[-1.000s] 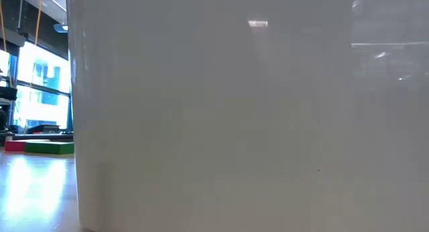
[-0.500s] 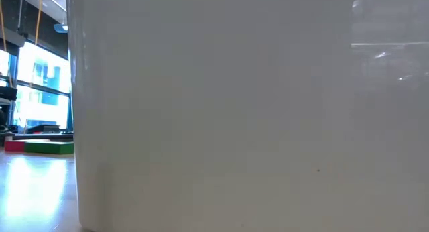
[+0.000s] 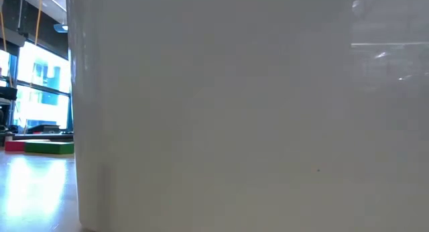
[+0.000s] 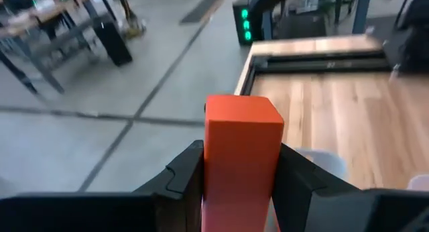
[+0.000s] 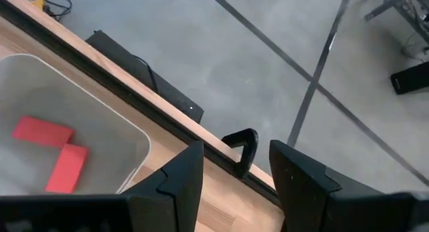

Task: Sort & place blocks by color
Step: Put the orange block into the gray bin

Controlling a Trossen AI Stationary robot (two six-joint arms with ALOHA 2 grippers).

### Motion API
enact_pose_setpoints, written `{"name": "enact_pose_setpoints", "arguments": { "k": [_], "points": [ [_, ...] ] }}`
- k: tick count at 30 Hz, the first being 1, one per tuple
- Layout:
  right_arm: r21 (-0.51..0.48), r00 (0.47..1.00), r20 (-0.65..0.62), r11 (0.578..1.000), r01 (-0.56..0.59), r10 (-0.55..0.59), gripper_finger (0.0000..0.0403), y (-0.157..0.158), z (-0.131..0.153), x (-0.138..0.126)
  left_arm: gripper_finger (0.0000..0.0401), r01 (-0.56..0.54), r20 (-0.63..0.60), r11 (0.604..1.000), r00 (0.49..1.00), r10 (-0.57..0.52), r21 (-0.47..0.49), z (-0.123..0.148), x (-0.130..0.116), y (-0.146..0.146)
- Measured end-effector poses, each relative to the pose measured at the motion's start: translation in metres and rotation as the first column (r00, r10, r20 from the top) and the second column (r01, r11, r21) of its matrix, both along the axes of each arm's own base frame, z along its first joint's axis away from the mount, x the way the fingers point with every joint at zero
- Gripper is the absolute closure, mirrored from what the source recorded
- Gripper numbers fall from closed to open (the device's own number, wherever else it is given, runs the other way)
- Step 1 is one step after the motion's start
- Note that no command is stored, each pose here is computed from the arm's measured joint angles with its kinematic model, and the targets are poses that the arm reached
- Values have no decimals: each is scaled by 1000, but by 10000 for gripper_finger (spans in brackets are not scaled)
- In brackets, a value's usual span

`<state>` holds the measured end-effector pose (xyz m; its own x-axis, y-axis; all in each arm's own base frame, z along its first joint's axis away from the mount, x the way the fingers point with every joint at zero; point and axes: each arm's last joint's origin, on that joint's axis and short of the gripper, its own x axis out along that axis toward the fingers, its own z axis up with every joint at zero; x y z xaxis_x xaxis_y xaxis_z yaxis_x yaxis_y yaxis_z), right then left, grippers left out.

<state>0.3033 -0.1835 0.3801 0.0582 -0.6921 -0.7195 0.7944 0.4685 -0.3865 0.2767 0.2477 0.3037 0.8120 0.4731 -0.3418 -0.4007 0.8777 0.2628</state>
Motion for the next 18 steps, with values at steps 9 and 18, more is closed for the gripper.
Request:
{"name": "enact_pose_setpoints", "arguments": {
  "k": [9,18],
  "points": [
    [39,1000,12,999,-15,14,243,-6,-1,-3,291,35,-141,978,988,-65,-205,-41,26,22],
    [39,1000,7,999,-23,23,243,-5,-1,-3,291,-12,-232,931,969,-78,-364,-82,38,27]
  ]
}}
